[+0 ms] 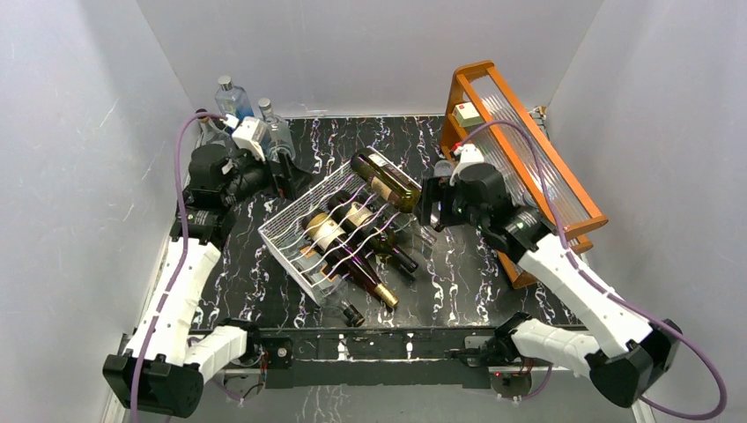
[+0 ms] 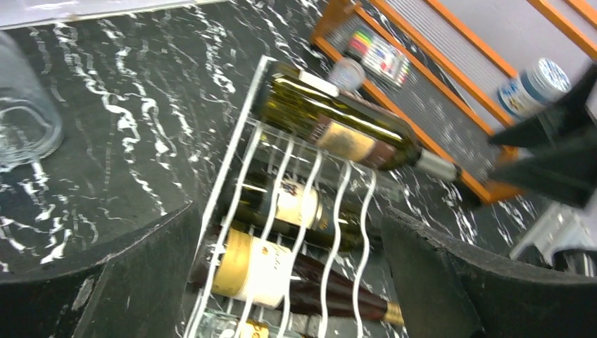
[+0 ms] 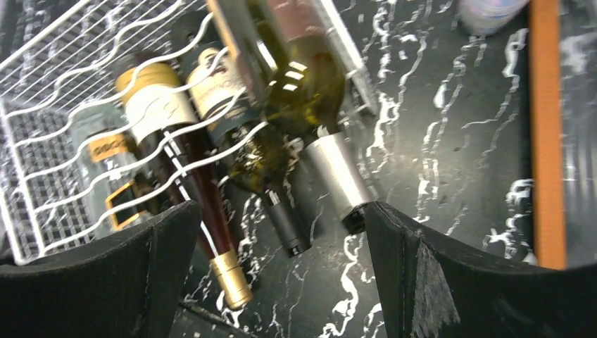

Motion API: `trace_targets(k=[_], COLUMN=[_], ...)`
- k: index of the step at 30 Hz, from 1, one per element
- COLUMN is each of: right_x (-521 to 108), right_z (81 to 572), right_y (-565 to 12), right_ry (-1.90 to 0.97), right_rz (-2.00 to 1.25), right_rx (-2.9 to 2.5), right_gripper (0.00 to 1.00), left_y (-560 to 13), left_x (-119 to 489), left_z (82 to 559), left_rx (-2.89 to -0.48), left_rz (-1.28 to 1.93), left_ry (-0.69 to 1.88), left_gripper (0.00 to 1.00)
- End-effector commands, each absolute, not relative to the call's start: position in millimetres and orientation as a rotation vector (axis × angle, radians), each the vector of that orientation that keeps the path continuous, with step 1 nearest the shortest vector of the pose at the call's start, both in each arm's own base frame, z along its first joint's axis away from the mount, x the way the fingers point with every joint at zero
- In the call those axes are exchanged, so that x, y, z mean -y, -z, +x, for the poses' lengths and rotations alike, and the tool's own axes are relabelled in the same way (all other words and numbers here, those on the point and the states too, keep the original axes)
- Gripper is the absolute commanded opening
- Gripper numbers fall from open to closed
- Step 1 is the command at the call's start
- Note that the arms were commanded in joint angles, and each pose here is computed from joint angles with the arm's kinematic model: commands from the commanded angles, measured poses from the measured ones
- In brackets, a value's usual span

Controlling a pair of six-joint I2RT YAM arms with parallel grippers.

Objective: Take the wine bottle off the wine rack

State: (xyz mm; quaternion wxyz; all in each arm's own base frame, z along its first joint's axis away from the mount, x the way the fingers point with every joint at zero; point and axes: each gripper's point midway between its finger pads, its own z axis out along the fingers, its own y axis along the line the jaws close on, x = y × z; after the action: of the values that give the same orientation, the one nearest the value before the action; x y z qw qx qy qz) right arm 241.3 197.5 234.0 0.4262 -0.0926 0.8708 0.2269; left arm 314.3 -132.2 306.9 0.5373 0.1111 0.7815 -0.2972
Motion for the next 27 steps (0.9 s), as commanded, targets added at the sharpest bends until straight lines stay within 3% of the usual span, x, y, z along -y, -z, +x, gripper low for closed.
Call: trace_targets(k=[1, 12, 20, 27], right_x=[-180, -179, -189, -196], right_z=[279, 299, 294, 301], right_y=[-251, -213, -178, -161], right_ry=[-0.418, -0.709, -0.786, -0.806], right_rz=[-0.158, -0.248, -0.319, -0.347], right_rx=[-2.161, -2.228, -2.286, -2.316], right_gripper=[0.98, 0.97, 0.83, 0.79], left_y=[-331, -339, -339, -354], left_x=[160, 163, 168, 170], left_z=[275, 237, 235, 243], left_rx=[-1.79, -1.762, -1.749, -1.757], left_rz=[0.479, 0.57, 0.605, 0.542], left_ry=[0.762, 0.745, 0.738, 0.762], left_gripper=[0.98, 0.98, 0.98, 0.98])
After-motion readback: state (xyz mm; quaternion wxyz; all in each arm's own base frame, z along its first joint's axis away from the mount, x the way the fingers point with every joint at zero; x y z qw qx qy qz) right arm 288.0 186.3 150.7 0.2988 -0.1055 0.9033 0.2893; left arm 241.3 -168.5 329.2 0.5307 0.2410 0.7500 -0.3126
